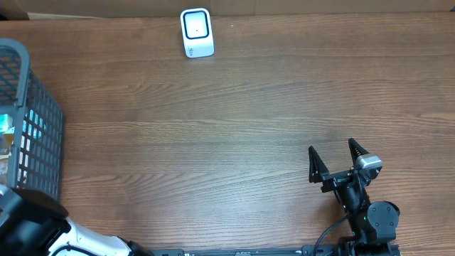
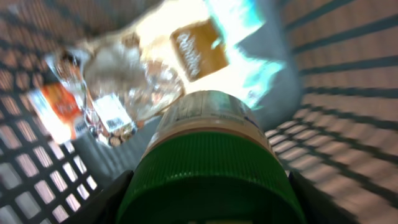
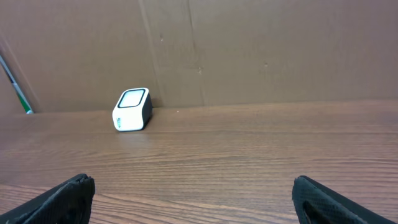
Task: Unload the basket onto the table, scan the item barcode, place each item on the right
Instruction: 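Carry the green-capped jar toward the white scanner with the left gripper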
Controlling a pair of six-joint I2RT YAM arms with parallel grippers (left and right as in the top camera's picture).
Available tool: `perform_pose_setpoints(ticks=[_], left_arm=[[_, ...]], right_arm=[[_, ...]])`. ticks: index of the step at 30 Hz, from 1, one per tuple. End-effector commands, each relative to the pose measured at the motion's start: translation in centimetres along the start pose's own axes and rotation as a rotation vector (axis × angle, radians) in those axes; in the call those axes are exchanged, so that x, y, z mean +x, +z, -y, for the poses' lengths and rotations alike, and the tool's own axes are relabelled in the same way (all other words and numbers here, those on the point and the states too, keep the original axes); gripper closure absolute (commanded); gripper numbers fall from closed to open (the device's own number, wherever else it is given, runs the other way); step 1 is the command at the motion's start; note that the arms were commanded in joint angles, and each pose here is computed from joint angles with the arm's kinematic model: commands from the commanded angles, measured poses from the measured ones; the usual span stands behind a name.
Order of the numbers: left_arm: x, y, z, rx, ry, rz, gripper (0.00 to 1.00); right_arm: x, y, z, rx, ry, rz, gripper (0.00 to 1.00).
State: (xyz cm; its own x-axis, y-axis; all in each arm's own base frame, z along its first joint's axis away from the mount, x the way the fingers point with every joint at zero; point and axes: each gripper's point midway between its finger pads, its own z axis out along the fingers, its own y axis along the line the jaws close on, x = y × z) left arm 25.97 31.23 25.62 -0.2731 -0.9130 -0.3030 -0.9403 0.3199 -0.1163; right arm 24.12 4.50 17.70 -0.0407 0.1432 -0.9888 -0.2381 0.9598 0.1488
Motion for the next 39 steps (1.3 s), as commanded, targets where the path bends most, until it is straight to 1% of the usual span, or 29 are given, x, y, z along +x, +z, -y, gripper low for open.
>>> perform_pose_setpoints(ticks=[1,3,5,6,8,12,14,15,18,21,22,23,25,28,29,32,35,36,39], left_arm=[[-0.5,-9.5,4.2,0.187,0.129,0.191,0.61],[0.2,-12.3,5.6,0.249,0.185,0.238,0.61],[1.6,-15.8,7.8,0.339,0.283,0.306,0.61],[3.9,-18.6,10.2,0.434,0.401,0.347,0.60],[6.1,-20.4,11.8,0.482,0.467,0.367,0.60],[10.9,-22.5,15.2,0.574,0.613,0.350,0.59],[15.1,-22.8,18.0,0.635,0.732,0.289,0.59],[16.4,-22.5,18.7,0.640,0.759,0.262,0.59],[20.8,-20.4,20.5,0.616,0.821,0.132,0.59],[24.8,-17.6,21.6,0.554,0.877,0.004,0.60],[27.0,-15.9,22.0,0.516,0.907,-0.067,0.59],[28.0,-15.1,22.2,0.496,0.920,-0.097,0.60],[32.1,-11.0,23.1,0.380,0.957,-0.191,0.60],[35.9,-7.5,24.0,0.312,0.994,-0.259,0.60],[38.1,-5.5,24.6,0.283,1.015,-0.288,0.60],[41.5,-2.3,25.5,0.242,1.025,-0.329,0.60],[44.4,0.2,26.0,0.205,1.065,-0.362,0.60],[45.9,1.5,26.1,0.180,1.092,-0.378,0.60],[48.0,3.3,25.9,0.142,1.152,-0.400,0.59]], right_arm=[[0.2,0.0,-0.1,-0.005,-0.001,0.002,0.00],[0.2,0.0,-0.1,-0.005,-0.002,0.002,0.00],[0.2,0.0,-0.1,-0.005,-0.002,0.002,0.00],[0.2,0.0,-0.1,-0.005,-0.002,0.002,0.00],[0.2,0.0,-0.1,-0.005,-0.002,0.002,0.00],[0.2,0.0,-0.1,-0.005,-0.002,0.002,0.00],[0.2,0.0,-0.1,-0.005,-0.002,0.002,0.00],[0.2,0.0,-0.1,-0.005,-0.002,0.002,0.00],[0.2,0.0,-0.1,-0.005,-0.002,0.002,0.00],[0.2,0.0,-0.1,-0.005,-0.001,0.002,0.00],[0.2,0.0,-0.1,-0.005,-0.002,0.002,0.00],[0.2,0.0,-0.1,-0.005,-0.002,0.002,0.00],[0.2,0.0,-0.1,-0.005,-0.002,0.002,0.00],[0.2,0.0,-0.1,-0.005,-0.002,0.001,0.00],[0.2,0.0,-0.1,-0.005,-0.001,0.002,0.00],[0.2,0.0,-0.1,-0.005,-0.002,0.001,0.00],[0.2,0.0,-0.1,-0.005,-0.001,0.002,0.00],[0.2,0.0,-0.1,-0.005,-0.002,0.002,0.00],[0.2,0.0,-0.1,-0.005,-0.002,0.002,0.00]])
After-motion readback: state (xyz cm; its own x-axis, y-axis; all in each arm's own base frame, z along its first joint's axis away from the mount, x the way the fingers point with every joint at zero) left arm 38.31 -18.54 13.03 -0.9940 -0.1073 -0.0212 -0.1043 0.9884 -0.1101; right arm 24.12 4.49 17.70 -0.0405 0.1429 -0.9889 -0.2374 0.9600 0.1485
